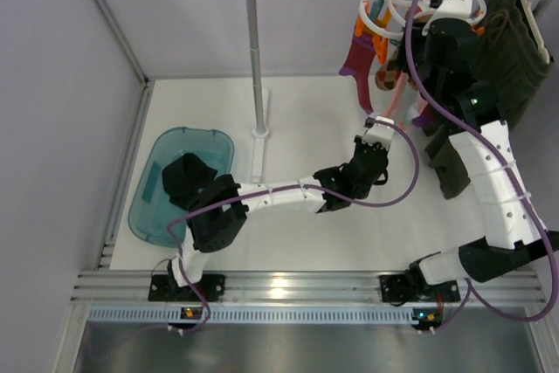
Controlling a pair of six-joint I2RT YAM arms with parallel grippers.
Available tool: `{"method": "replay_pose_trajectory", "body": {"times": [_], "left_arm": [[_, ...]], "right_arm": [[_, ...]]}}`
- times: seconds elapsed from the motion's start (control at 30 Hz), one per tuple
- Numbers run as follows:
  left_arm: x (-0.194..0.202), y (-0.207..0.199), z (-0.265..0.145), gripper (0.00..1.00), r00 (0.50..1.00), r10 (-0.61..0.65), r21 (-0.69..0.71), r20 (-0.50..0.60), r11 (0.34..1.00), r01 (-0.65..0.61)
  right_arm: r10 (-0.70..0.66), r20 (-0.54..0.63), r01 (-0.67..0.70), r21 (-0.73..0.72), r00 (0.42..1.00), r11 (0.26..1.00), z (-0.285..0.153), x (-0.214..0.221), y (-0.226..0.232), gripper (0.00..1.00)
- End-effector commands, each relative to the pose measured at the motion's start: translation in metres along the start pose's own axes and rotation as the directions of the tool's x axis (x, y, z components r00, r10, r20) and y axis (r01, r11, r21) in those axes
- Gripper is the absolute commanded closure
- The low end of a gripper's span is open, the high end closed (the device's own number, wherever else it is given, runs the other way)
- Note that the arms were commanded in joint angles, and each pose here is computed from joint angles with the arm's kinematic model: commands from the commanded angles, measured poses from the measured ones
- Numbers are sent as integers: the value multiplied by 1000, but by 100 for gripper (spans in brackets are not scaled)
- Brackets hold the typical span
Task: Remove the socks clipped to the hanger
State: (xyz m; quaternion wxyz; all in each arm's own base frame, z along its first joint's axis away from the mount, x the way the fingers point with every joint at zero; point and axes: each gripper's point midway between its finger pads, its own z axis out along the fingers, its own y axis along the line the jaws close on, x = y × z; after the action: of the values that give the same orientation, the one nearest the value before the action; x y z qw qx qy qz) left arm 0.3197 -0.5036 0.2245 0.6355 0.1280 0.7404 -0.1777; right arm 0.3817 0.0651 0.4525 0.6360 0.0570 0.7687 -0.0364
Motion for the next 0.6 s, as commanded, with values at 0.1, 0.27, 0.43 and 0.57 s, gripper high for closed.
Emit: {"method": "replay_pose_trajectory", "body": {"times": [0.1, 0.27, 0.43, 0.57], "left_arm": [[-26, -8, -11, 100, 998, -45, 20, 47, 999, 45], [-26, -11, -10, 100, 998, -49, 29, 48, 998, 48], [-27, -14, -9, 100, 998, -50, 41, 47, 998, 48], [-28, -15, -8, 100, 998, -45, 42, 51, 998, 43]], "right_arm": [[13, 109, -21, 79, 994, 997, 6, -32, -12, 45], [12, 114, -21, 72, 993, 997, 15, -30, -6, 46], [3, 121, -14, 89, 993, 996, 20, -30, -5, 58], [-2, 112, -8, 89, 994, 996, 24, -22, -3, 57]]}}
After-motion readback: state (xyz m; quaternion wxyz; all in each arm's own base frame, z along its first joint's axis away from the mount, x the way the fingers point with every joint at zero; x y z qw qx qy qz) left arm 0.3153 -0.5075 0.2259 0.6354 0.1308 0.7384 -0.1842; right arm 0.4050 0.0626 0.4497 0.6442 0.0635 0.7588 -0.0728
